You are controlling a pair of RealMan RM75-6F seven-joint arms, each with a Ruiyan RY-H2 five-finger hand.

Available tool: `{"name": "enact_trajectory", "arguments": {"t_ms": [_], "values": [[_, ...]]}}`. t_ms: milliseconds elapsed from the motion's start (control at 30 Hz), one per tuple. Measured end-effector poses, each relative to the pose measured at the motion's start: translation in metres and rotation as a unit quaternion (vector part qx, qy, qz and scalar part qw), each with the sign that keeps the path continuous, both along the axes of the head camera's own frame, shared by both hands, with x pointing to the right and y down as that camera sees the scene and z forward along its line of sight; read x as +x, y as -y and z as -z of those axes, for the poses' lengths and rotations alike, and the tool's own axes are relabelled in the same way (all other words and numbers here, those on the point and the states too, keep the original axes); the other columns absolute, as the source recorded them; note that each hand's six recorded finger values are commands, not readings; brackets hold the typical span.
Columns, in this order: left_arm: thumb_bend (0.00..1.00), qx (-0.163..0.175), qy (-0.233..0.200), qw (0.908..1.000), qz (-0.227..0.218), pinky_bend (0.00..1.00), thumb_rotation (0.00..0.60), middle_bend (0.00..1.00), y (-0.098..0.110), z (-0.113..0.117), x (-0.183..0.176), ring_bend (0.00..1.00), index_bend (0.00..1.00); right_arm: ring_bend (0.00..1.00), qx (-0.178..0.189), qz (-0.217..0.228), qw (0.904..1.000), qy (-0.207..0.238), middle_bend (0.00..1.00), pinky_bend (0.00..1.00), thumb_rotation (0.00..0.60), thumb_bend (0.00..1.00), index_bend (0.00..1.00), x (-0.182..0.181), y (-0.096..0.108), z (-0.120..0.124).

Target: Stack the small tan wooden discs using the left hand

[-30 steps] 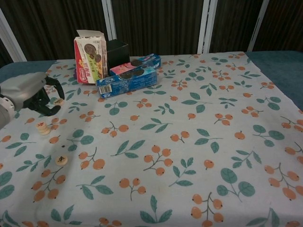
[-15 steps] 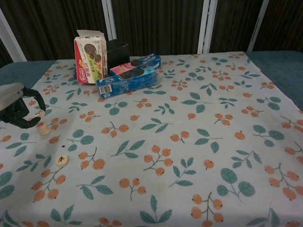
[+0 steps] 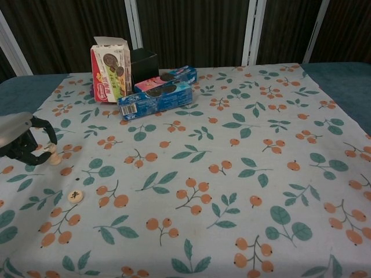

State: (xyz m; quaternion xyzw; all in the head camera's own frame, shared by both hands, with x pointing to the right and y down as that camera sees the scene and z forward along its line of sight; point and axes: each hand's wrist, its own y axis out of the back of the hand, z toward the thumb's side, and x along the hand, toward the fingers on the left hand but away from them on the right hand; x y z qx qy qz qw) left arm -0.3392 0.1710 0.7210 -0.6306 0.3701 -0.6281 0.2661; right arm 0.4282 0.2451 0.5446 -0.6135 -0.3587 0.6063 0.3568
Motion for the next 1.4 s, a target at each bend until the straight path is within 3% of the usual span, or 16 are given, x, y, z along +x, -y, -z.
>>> {"name": "enact_trajectory", "arguments": {"t_ms": [1200,1400], "values": [[0.42,-0.009,0.007,0.9999,0.001,1.0,0.6,1.0,0.0,-0.007,-0.006,1.0,0.39,0.0,0.0,0.0,1.0,-0.002,0.0,0.0,0.6,0.19,0.0,0.0,0.0,0.0],[0.42,0.013,-0.01,0.9998,-0.008,1.0,0.6,1.0,0.001,0.007,0.0,1.0,0.37,0.0,0.001,0.0,1.0,-0.001,0.0,0.0,0.6,0.19,0.0,0.0,0.0,0.0]]}}
